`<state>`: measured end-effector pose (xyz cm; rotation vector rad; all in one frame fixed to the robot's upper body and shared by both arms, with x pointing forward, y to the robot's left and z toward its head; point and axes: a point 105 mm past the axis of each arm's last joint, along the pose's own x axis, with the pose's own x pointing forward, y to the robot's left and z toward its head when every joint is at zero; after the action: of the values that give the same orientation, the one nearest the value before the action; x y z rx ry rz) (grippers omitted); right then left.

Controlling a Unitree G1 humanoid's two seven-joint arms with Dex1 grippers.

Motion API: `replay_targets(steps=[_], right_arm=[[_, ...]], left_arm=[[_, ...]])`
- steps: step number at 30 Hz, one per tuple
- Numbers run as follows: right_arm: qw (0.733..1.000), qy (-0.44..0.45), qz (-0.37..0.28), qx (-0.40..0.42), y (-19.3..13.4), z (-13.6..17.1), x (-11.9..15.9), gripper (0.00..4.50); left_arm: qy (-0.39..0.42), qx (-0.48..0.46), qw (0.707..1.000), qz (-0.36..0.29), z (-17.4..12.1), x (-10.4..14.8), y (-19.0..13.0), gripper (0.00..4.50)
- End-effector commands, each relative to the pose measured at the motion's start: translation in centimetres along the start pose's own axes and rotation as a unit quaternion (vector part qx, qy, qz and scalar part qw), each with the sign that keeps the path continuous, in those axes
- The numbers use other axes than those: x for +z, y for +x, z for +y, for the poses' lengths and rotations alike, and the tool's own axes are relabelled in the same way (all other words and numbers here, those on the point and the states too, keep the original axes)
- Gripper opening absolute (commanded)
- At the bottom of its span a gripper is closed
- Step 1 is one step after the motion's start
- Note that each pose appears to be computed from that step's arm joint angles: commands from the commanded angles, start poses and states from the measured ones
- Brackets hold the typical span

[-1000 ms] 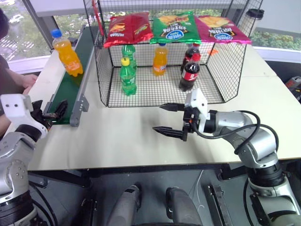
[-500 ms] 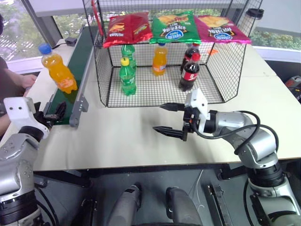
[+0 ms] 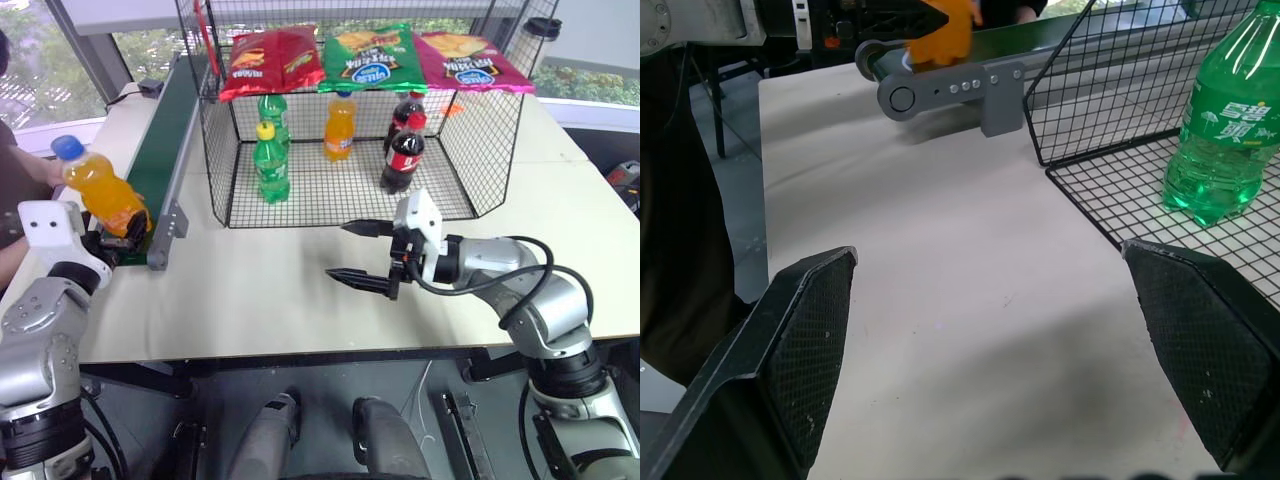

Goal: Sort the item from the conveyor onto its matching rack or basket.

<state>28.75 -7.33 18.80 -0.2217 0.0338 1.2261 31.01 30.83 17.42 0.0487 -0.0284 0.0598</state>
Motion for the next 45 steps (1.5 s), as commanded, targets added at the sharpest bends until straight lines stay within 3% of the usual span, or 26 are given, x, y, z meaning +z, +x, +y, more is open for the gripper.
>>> replay_targets(steps=[1,4,5,10,14,23,32,36,45], right_arm=[[1.000,-0.017,-0.008,-0.003,-0.4,0.0,0.7,4.41],[1.000,-0.018,-0.007,-0.005,-0.5,0.0,0.7,4.50],[1.000,-0.019,-0.007,-0.005,-0.5,0.0,0.7,4.50],[1.000,-0.020,-0.007,-0.007,-0.6,-0.1,0.8,4.50],[1.000,-0.022,-0.013,-0.009,-0.5,-0.3,1.2,4.50],[0.999,-0.020,-0.026,-0.010,-0.4,-0.6,1.9,4.50],[0.999,-0.023,-0.018,-0.023,-0.7,-1.0,1.9,4.50],[0.999,-0.019,-0.011,-0.035,-0.7,-1.4,1.6,4.50],[0.999,-0.013,-0.026,-0.037,-0.2,-1.6,2.5,4.50]], left_arm=[[0.004,-0.020,0.999,-0.025,-0.4,1.1,-0.1,4.50],[-0.028,-0.060,0.997,-0.039,-1.3,2.0,-0.5,3.17],[-0.040,-0.071,0.996,-0.043,-1.6,2.5,-0.6,2.96],[-0.061,-0.105,0.990,-0.072,-2.4,5.7,-0.3,2.96],[-0.045,-0.204,0.975,-0.078,-5.8,7.8,0.1,2.96],[0.015,-0.421,0.906,-0.031,-15.1,5.4,0.8,2.96],[0.098,-0.579,0.809,-0.016,-23.5,1.7,-0.2,2.96],[0.113,-0.614,0.781,-0.017,-25.2,0.8,-0.8,2.96],[0.123,-0.639,0.759,-0.026,-27.3,0.3,-1.3,2.96]])
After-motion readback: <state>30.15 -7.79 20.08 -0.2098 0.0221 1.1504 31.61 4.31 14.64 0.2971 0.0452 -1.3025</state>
